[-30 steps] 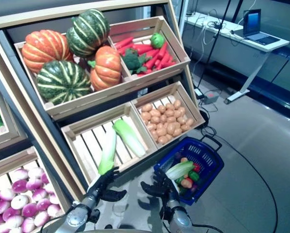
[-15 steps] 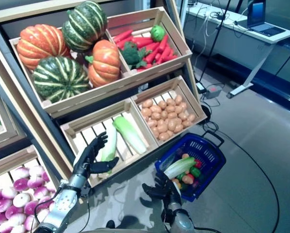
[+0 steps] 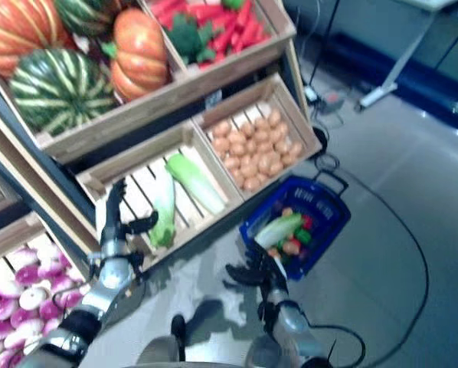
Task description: Put vegetables into the basket
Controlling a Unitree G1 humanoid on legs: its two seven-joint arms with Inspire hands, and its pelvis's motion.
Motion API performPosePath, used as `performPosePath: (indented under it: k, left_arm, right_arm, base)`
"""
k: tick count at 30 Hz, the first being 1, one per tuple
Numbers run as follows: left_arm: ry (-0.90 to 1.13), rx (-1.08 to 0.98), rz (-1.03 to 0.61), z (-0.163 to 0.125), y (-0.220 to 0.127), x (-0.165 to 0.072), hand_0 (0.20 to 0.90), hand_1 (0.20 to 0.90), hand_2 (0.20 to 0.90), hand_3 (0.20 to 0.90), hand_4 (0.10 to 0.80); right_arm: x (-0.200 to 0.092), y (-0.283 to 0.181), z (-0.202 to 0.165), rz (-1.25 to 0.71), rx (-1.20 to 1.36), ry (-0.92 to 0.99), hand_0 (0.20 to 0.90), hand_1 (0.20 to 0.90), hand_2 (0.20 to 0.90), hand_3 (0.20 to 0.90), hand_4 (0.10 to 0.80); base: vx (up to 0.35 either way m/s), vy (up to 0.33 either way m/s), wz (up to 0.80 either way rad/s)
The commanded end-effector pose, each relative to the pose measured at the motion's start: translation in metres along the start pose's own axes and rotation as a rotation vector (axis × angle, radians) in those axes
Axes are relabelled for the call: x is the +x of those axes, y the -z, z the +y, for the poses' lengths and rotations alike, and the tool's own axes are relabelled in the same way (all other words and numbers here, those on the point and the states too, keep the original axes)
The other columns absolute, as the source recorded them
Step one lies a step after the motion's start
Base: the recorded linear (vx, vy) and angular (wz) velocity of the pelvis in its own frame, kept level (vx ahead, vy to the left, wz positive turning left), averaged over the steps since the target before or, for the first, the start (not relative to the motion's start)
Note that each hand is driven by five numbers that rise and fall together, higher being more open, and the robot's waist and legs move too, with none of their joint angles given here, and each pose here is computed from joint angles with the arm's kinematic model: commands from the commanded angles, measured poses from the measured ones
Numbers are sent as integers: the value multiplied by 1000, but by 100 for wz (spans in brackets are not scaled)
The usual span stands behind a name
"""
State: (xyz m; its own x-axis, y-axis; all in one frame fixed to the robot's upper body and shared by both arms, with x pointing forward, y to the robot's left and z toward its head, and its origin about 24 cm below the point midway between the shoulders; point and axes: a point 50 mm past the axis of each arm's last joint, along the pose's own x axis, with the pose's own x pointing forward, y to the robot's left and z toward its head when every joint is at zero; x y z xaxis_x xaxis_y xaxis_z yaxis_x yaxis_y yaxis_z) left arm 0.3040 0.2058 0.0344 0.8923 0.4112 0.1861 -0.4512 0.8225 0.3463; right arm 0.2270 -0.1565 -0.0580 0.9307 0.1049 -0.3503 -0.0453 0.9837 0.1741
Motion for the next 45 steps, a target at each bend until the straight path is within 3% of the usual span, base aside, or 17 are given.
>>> performPosePath:
  k: [1,9,15,25,30,37,45]
  left_arm:
    - [-185,-43,-196,19,-44,31,900,900,900,900,800]
    - [-260,-50,-259,25,-80,64,900,900,900,900,800]
    - [-409,-46,-193,51,-97,94,900,900,900,900,800]
    - [-472,-116,-150,67,-121,115,900,900,900,900,800]
    - [-588,-131,-105,93,-135,130,900,900,900,900,800]
    - [-531,-154,-64,100,-150,142,900,900,900,900,800]
    - [-534,-120,3,129,-158,154,900,900,900,900,800]
  right_arm:
    - [0,-35,14,-183,52,-38,900,900,900,900,800]
    - [13,-55,12,-219,27,-37,900,900,900,900,800]
    - [25,-79,9,-256,2,-22,900,900,900,900,800]
    - [36,-99,8,-286,-10,31,900,900,900,900,800]
    - [41,-108,-2,-288,-19,77,900,900,900,900,800]
    - [45,-122,-10,-312,-7,137,900,900,900,900,800]
    - [44,-130,-33,-321,-19,176,900,900,900,900,800]
  base:
    - [-176,70,-16]
    - [-114,53,-4]
    - [-92,55,-18]
    - [-46,17,-4]
    - [-58,25,-6]
    - [-43,-10,2]
    - [-10,21,-4]
